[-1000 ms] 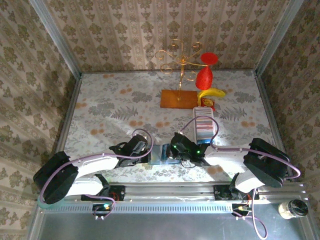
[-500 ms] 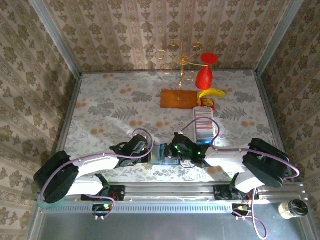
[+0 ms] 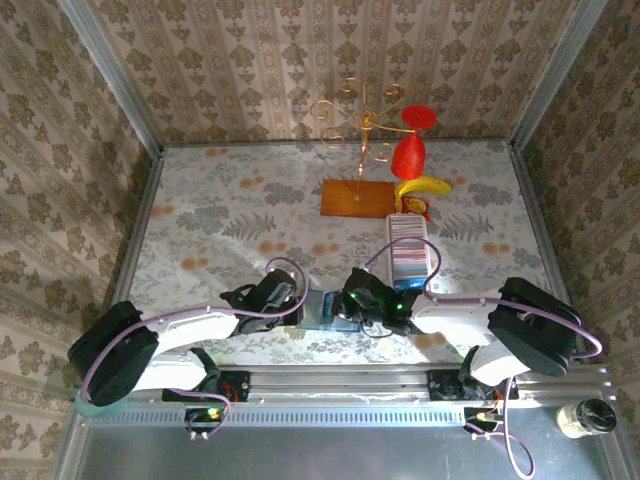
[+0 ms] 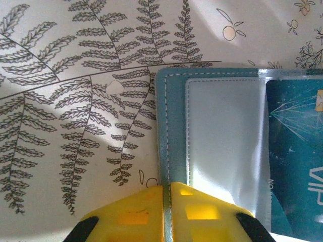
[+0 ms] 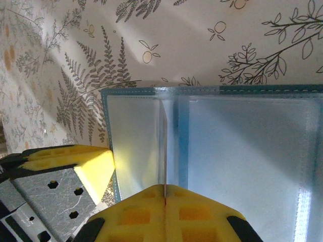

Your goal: Put the credit cards into the card holder

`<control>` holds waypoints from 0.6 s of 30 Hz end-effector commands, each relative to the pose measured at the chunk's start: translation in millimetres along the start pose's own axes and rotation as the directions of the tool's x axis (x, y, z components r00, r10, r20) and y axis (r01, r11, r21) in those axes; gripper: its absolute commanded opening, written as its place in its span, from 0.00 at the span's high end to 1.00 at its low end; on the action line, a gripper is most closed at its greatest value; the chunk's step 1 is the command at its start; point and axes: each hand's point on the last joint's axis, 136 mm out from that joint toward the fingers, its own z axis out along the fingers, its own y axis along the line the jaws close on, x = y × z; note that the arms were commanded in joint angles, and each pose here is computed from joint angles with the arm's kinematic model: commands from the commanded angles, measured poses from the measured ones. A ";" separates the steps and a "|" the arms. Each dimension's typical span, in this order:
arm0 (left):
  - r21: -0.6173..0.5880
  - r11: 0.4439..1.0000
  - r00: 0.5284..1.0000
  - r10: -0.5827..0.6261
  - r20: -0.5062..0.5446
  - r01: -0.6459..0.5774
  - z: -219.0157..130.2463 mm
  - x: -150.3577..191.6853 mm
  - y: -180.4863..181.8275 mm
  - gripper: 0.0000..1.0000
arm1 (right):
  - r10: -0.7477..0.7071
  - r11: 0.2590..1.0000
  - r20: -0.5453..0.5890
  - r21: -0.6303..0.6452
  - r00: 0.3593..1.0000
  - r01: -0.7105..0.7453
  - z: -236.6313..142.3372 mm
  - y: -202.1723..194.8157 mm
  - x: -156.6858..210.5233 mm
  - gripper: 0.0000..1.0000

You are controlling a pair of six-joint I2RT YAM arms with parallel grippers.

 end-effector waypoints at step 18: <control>-0.016 1.000 1.000 0.017 -0.022 -0.017 8.9 3.9 -0.9 0.90 | 0.038 0.999 -0.015 -0.023 0.999 -0.038 -1.7 -3.1 6.7 1.00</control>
